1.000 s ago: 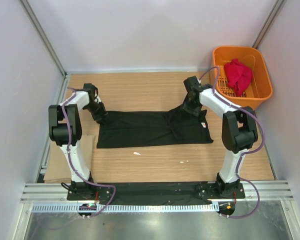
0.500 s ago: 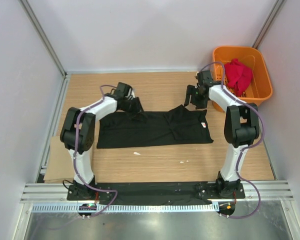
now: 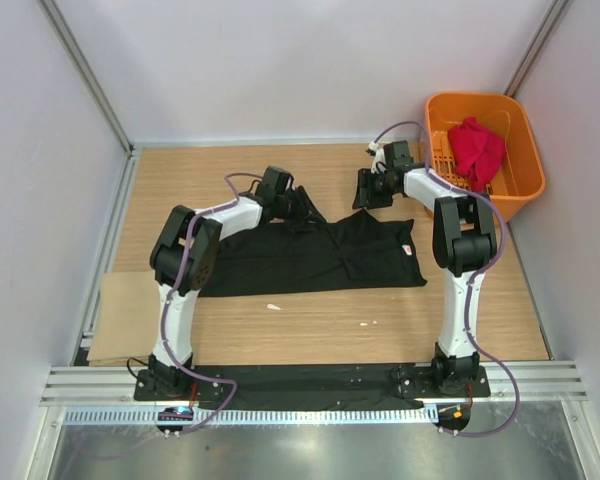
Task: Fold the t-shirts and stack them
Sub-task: Fold the tshirt
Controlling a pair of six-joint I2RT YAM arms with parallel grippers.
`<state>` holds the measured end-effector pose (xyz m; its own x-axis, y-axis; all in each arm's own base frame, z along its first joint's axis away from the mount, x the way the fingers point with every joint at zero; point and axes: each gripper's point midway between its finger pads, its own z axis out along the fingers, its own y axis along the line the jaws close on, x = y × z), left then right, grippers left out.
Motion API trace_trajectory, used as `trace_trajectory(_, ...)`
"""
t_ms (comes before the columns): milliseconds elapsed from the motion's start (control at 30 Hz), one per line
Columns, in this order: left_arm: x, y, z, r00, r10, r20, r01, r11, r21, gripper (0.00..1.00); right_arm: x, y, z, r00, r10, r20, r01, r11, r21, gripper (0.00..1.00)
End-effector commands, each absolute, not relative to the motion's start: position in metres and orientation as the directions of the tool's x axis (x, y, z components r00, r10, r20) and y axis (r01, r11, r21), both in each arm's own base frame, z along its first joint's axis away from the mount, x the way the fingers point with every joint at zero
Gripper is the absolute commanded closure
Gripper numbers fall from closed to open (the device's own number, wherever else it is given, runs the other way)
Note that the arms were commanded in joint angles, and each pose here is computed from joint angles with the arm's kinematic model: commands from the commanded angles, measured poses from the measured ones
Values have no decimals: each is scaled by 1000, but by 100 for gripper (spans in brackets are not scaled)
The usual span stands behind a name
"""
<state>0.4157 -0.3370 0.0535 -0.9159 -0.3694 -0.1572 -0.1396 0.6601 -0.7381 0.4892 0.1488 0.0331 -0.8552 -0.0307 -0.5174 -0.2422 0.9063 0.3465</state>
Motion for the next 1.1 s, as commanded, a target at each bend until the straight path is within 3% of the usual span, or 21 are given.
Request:
trace_trajectory(0,442,-357,79,-888,-412,-203,-97,600,-794,57,496,151,37,-840,-78,-537,-299,893,336,49)
trace_trajectory(33,442,-360,79,-888,-416,-196,-102,594,-798,57,496,149,36,-841,-93,-533,-308,893,329,53)
trace_trajectory(667,423,-372,55,-894,-413,-176,-151,646,-748,60,480,146,31,-871,-116,-478,-305,889,340,59)
trace_trajectory(767,423,-377,52,-900,-400,-172,-145,648,-748,60,480,148,29,-874,-112,-472,-302,887,348,64)
trace_trajectory(933,425,-387,50,-915,-373,-156,-129,636,-761,71,485,150,33,-879,-76,-472,-272,891,364,83)
trace_trajectory(1067,427,-389,56,-921,-348,-173,-104,649,-754,91,489,145,48,-873,-38,-487,-236,906,352,92)
